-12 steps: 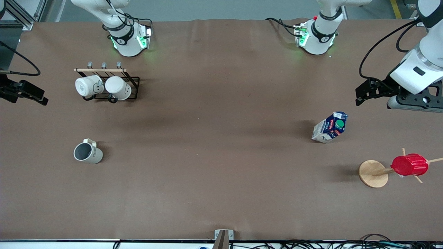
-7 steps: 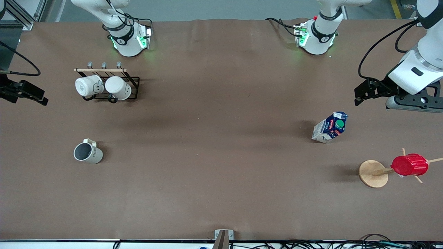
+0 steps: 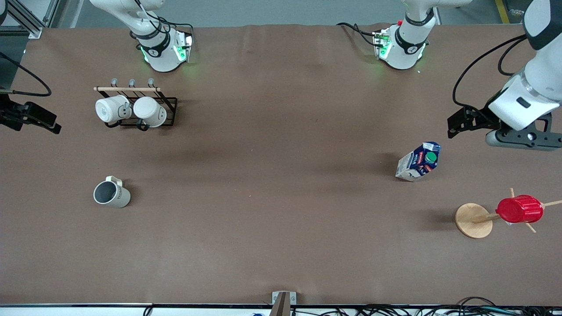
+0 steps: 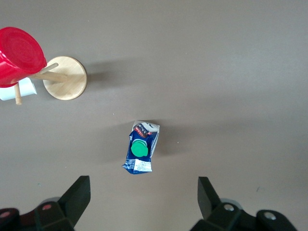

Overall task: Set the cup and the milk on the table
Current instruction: 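Move the left gripper down onto the blue milk carton, then grasp the milk carton with the left gripper while the right gripper reaches the grey mug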

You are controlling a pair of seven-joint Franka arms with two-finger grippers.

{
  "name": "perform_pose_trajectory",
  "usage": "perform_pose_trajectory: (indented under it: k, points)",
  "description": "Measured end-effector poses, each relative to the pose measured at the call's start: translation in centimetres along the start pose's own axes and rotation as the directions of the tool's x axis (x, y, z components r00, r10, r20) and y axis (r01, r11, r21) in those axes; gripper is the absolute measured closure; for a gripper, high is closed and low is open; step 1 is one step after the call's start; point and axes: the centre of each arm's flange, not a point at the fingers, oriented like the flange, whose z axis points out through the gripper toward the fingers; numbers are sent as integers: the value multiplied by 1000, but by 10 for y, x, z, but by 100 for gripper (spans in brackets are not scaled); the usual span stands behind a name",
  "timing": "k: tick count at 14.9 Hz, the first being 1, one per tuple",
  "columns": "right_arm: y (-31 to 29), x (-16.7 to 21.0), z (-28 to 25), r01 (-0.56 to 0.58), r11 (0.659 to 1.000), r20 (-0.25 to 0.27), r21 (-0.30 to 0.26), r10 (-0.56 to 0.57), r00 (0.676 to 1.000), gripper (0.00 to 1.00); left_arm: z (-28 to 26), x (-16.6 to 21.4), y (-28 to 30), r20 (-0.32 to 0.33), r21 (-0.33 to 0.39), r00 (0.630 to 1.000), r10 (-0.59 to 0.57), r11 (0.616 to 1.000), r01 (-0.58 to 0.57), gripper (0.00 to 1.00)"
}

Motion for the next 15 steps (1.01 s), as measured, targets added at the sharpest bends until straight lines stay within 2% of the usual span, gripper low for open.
perform_pose_trajectory:
  k: [5, 9, 11, 15]
  points:
    - [6, 1, 1, 18, 1000, 3, -2, -18, 1000, 0, 62, 30, -15, 34, -6, 999, -22, 1000, 22, 2]
    - [24, 12, 29, 65, 998, 49, -5, -64, 997, 0, 120, 43, -18, 76, -9, 997, -24, 1000, 25, 2]
    - [28, 23, 62, 72, 997, 61, -6, -71, 996, 0, 145, 38, -18, 97, -9, 995, -25, 1000, 26, 2]
    - [46, 35, 162, 127, 992, 53, -13, -126, 991, 0, 181, 26, -18, 127, 9, 992, -16, 1000, 15, 2]
